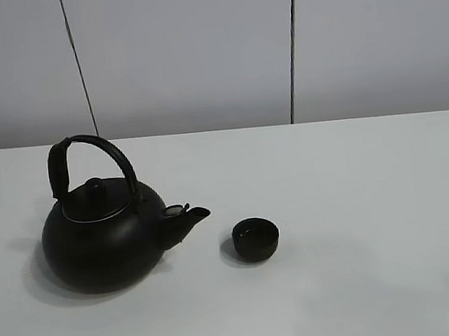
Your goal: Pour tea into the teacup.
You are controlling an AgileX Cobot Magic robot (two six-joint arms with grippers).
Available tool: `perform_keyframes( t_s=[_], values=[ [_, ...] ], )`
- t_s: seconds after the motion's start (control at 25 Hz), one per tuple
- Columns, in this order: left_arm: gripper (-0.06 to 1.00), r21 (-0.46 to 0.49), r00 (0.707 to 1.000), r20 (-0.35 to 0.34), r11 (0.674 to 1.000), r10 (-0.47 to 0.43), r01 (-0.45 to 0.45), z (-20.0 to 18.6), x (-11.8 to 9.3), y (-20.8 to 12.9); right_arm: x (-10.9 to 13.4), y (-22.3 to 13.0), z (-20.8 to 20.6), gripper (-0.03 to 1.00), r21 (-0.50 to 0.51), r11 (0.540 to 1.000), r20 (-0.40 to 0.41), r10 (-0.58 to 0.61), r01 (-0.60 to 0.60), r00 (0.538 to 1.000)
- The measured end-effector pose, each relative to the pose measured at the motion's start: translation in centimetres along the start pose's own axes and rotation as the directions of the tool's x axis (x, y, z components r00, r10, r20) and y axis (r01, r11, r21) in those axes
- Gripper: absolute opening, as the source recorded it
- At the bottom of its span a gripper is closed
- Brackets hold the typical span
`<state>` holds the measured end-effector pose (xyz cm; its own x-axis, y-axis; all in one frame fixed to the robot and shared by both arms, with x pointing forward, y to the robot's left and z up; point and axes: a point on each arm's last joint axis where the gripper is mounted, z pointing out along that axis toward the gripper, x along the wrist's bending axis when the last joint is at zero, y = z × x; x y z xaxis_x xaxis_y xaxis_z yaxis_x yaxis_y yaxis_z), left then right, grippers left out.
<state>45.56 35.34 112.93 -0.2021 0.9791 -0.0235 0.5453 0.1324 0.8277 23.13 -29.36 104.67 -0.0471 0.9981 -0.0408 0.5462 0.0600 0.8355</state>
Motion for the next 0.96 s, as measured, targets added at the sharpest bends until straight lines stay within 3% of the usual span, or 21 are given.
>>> perform_keyframes(
  t_s=[0.12, 0.28, 0.48, 0.56, 0.76, 0.96],
  values=[
    [0.53, -0.165, 1.0, 0.027, 0.986, 0.008, -0.003, -5.3, -0.3, 0.2, 0.0, 0.0, 0.0, 0.64, 0.0, 1.0, 0.0, 0.0, 0.0, 1.0],
    [0.54, -0.358, 0.991, 0.115, 0.934, 0.07, -0.025, -11.5, -1.9, -2.3, 0.0, 0.0, 0.0, 0.64, 0.0, 1.0, 0.0, 0.0, 0.0, 1.0],
    [0.54, -0.452, 0.969, 0.212, 0.892, 0.128, -0.019, -15.7, -3.1, -7.7, 0.0, 0.0, 0.0, 0.64, 0.0, 1.0, 0.0, 0.0, 0.0, 1.0],
    [0.54, -0.445, 0.966, 0.217, 0.895, 0.139, -0.029, -16.1, -3.0, -9.9, 0.0, 0.0, 0.0, 0.64, 0.0, 1.0, 0.0, 0.0, 0.0, 1.0],
    [0.54, -0.311, 0.973, 0.218, 0.95, 0.072, -0.001, -17.6, -2.1, -15.5, 0.0, 0.0, 0.0, 0.64, 0.0, 1.0, 0.0, 0.0, 0.0, 1.0],
    [0.54, -0.192, 0.977, 0.21, 0.981, 0.039, 0.002, -17.9, -1.8, -18.2, 0.0, 0.0, 0.0, 0.64, 0.0, 1.0, 0.0, 0.0, 0.0, 1.0]
  ],
)
